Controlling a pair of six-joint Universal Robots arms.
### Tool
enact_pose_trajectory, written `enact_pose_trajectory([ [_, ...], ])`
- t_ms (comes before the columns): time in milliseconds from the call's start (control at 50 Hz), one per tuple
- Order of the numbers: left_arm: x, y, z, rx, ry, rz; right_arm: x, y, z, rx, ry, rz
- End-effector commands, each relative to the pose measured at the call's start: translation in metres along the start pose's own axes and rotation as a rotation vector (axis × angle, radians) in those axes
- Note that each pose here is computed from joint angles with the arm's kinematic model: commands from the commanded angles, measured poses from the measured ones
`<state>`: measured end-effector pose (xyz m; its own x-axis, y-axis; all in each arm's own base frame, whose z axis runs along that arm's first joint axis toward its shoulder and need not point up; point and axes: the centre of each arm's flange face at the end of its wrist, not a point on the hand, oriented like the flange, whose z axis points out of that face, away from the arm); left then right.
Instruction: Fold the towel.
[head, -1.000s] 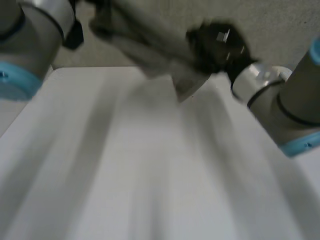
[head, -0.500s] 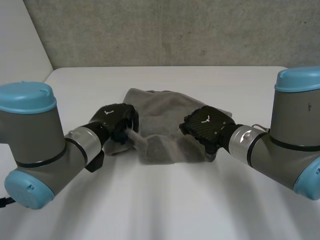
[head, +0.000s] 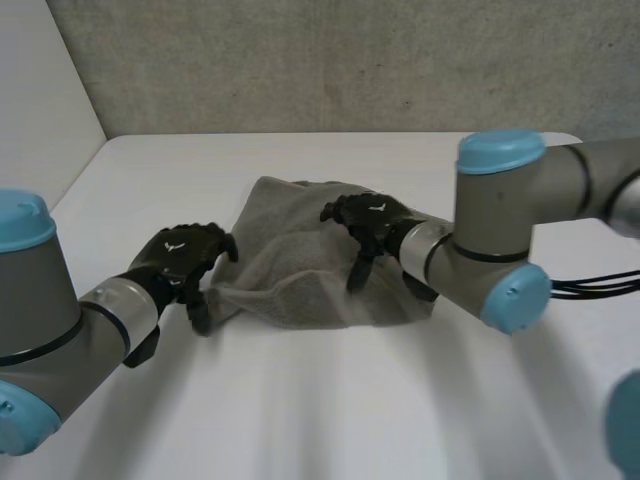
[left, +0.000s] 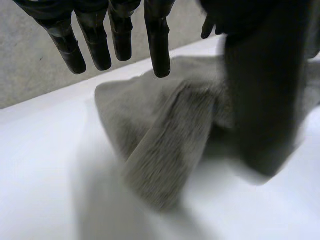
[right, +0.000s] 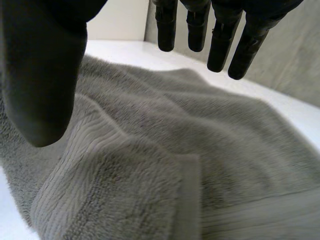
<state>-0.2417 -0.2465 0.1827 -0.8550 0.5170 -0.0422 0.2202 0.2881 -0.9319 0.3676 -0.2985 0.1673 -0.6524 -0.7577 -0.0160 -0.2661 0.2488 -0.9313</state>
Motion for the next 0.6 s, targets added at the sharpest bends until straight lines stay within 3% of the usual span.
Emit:
enact_pose_trajectory([
  [20,-0.022,0.009,0.005,-0.01,-0.051,0.024,-0.01,0.019,0.026,-0.091,-0.04,0.012],
  [180,-0.036,0.016,0.016,-0.022,-0.028,-0.004,-0.022,0.032,0.041,-0.105,-0.068,0.003],
  [440,-0.02,0.03,0.034,-0.042,0.091,-0.048,-0.035,0.008,0.03,-0.058,-0.088,-0.032],
  [600,-0.009,0.031,0.041,-0.042,0.14,-0.103,-0.009,-0.006,0.012,-0.07,-0.036,-0.003],
])
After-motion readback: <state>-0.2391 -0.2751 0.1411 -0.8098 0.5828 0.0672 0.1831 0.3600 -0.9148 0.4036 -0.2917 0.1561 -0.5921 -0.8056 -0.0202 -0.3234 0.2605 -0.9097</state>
